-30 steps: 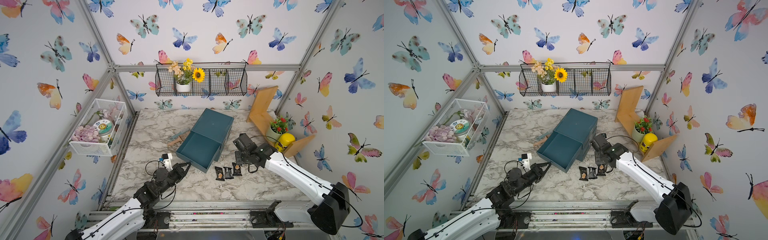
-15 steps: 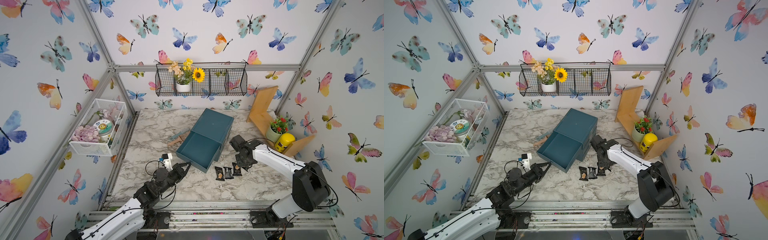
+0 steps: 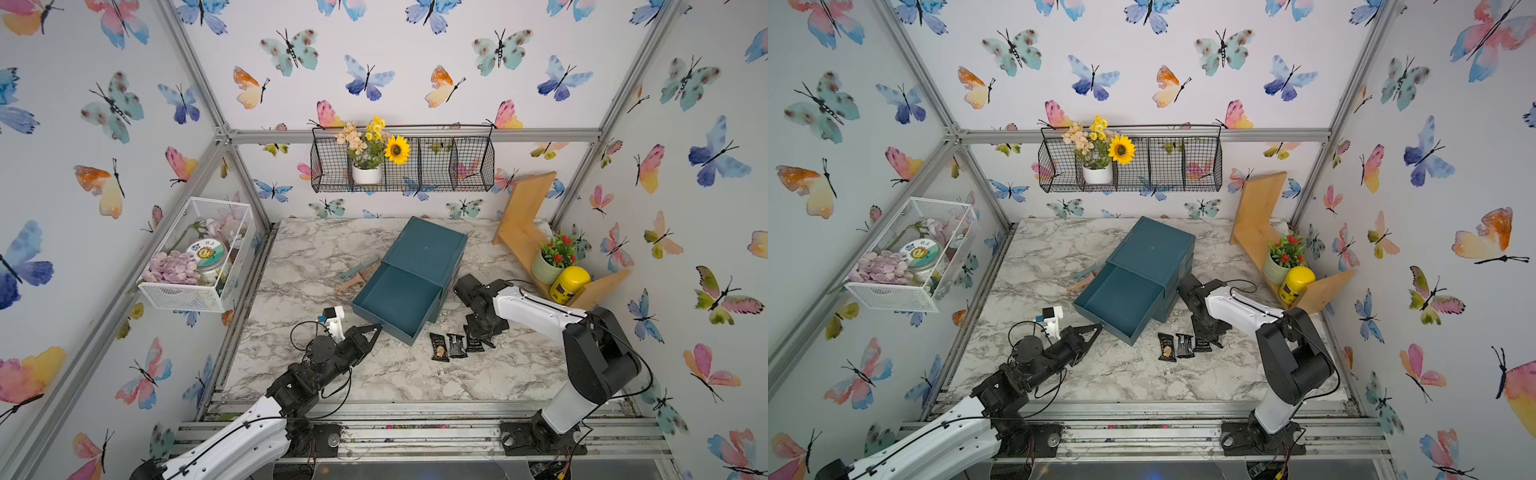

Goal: Take the cookies out of the drawer
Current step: Place the cookie at the center of the board.

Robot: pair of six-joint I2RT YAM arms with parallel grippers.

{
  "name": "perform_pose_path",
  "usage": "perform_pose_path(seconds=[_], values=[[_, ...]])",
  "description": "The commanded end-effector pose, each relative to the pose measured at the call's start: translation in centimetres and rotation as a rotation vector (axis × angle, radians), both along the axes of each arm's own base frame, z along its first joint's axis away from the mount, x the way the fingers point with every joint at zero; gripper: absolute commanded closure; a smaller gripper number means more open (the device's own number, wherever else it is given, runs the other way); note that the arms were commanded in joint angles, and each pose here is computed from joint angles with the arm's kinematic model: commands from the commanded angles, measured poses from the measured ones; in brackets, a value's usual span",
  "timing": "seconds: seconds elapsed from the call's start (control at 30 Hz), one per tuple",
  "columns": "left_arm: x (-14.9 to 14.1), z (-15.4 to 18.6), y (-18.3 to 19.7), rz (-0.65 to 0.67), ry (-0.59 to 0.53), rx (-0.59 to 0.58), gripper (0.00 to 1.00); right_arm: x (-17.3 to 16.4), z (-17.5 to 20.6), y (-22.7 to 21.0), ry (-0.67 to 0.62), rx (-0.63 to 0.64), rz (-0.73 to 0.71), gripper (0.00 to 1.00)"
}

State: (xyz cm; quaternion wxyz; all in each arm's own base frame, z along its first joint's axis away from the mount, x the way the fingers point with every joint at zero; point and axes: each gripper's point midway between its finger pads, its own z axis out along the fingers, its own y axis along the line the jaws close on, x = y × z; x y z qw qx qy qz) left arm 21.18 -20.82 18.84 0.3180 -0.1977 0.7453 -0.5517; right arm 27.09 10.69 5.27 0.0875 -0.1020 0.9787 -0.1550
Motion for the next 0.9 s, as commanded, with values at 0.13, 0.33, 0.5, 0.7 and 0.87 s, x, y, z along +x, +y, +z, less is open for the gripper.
perform_pose_path(seconds=[0.13, 0.33, 0.5, 0.7, 0.87], values=[[0.6, 1.6, 0.3, 0.036, -0.038, -0.020, 1.00, 0.3, 2.4, -0.5, -0.079, 0.010, -0.016, 0.74], [0.7, 1.5, 0.0, 0.026, -0.037, -0.017, 1.00, 0.3, 4.3, 1.4, -0.177, 0.202, -0.050, 0.75], [0.8, 1.7, -0.2, 0.023, -0.042, -0.013, 1.00, -0.3, 2.9, 4.3, -0.183, 0.437, -0.088, 0.81], [0.9, 2.0, -0.2, 0.024, -0.048, -0.012, 1.00, -1.3, -0.4, 2.6, -0.130, 0.408, -0.159, 0.84], [0.9, 2.0, -0.2, 0.023, -0.048, -0.011, 1.00, -1.4, -1.2, 1.3, -0.133, 0.383, -0.204, 0.83]])
